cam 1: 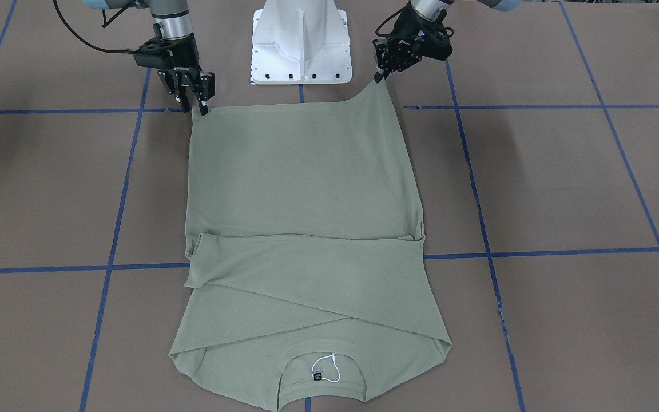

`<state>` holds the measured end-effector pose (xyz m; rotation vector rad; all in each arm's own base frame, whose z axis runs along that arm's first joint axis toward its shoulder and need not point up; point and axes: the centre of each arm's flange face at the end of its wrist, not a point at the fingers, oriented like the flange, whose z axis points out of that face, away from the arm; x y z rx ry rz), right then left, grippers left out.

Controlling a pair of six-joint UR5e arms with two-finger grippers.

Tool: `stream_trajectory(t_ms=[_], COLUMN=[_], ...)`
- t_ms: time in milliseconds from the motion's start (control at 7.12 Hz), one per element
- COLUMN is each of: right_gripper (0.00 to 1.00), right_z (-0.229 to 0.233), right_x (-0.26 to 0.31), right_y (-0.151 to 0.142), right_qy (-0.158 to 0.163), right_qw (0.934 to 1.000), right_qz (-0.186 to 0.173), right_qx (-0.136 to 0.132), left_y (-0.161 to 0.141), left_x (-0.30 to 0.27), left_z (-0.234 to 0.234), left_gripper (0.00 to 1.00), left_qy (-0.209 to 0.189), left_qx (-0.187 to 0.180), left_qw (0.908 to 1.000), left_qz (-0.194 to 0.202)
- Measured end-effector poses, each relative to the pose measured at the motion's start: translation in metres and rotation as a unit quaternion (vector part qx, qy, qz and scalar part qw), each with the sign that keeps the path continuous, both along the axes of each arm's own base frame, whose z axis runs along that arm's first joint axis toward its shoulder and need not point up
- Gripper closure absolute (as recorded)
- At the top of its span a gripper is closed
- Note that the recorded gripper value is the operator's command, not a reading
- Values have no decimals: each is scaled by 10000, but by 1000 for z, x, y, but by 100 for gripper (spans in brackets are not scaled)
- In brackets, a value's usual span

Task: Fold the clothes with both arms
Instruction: 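Lower both grippers onto the hem corners and grasp them, then lift the hem with both grippers and carry it toward the collar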

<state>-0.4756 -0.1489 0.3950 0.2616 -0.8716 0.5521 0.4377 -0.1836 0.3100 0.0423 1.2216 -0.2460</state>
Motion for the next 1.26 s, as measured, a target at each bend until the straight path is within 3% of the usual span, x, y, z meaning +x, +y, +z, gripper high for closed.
stream_trajectory(t_ms=[140, 561, 842, 1263], right_gripper=[100, 100, 100, 100], right_z=[-1, -16, -70, -165], right_x=[0, 9, 51, 156], right_y=[0, -2, -2, -6], right_qy=[-16, -114, 2, -126], right_qw=[10000, 9999, 9997, 9951], right_qz=[11, 16, -163, -668], right_qx=[-13, -38, -188, -719], left_y=[0, 0, 5, 23], left_x=[0, -3, -32, -142], left_z=[0, -3, -30, -124], left_gripper=[100, 100, 100, 100], left_qy=[5, 36, 147, 192], left_qx=[1, 5, -10, -251], left_qw=[10000, 10000, 9998, 9965], left_qz=[-1, 0, 101, 769])
